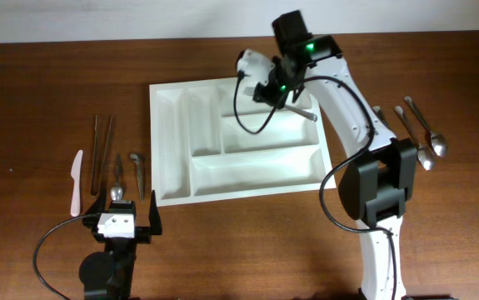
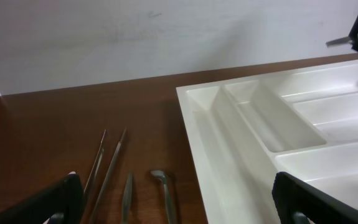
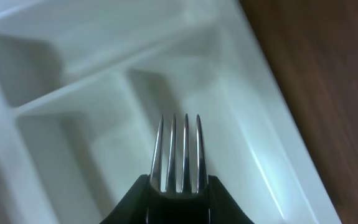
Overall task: Pack container
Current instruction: 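Carry the fork left and lower it into the tray's middle compartment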
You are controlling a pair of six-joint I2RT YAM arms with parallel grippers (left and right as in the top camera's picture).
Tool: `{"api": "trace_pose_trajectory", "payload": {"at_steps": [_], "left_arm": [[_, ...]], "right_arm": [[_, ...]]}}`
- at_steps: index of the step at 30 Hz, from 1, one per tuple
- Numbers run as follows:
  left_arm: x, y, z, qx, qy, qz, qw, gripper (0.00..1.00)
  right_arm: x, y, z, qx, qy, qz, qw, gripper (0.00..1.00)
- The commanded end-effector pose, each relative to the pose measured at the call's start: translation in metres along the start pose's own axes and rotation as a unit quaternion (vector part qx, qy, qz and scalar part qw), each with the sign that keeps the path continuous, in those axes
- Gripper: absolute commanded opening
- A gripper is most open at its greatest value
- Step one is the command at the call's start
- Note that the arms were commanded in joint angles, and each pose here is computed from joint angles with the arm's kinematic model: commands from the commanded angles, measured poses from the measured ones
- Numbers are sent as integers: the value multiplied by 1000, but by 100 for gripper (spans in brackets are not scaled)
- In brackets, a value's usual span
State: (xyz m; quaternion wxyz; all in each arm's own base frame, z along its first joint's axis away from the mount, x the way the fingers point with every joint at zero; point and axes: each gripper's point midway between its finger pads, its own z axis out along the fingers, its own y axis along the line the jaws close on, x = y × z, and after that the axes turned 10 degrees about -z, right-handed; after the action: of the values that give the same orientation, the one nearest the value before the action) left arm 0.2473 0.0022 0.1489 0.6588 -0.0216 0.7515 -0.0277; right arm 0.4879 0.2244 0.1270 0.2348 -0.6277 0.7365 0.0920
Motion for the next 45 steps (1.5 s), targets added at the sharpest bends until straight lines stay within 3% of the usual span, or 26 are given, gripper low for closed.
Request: {"api": "trace_pose_trajectory", "payload": {"at_steps": [1,32,34,37,38,41,45], "left_arm": [[2,1,0,-3,-1,9,1000,99],[2,1,0,-3,-1,9,1000,99],[2,1,0,-3,-1,9,1000,99],[2,1,0,-3,-1,9,1000,99],[2,1,0,-3,-1,9,1000,99],[2,1,0,-3,-1,9,1000,99],[2,1,0,-3,-1,9,1000,99]], "right_arm": [[-15,12,0,-17,-13,-68,997,4],[25,70,44,-122,17,-49,991,4],[26,71,44,-123,18,-47,991,13],[25,69,45,-120,16,-46,992,61],[24,69,44,-119,15,-43,992,70],[20,63,41,-109,12,-33,993,75],[9,38,21,-69,5,46,997,80]]}}
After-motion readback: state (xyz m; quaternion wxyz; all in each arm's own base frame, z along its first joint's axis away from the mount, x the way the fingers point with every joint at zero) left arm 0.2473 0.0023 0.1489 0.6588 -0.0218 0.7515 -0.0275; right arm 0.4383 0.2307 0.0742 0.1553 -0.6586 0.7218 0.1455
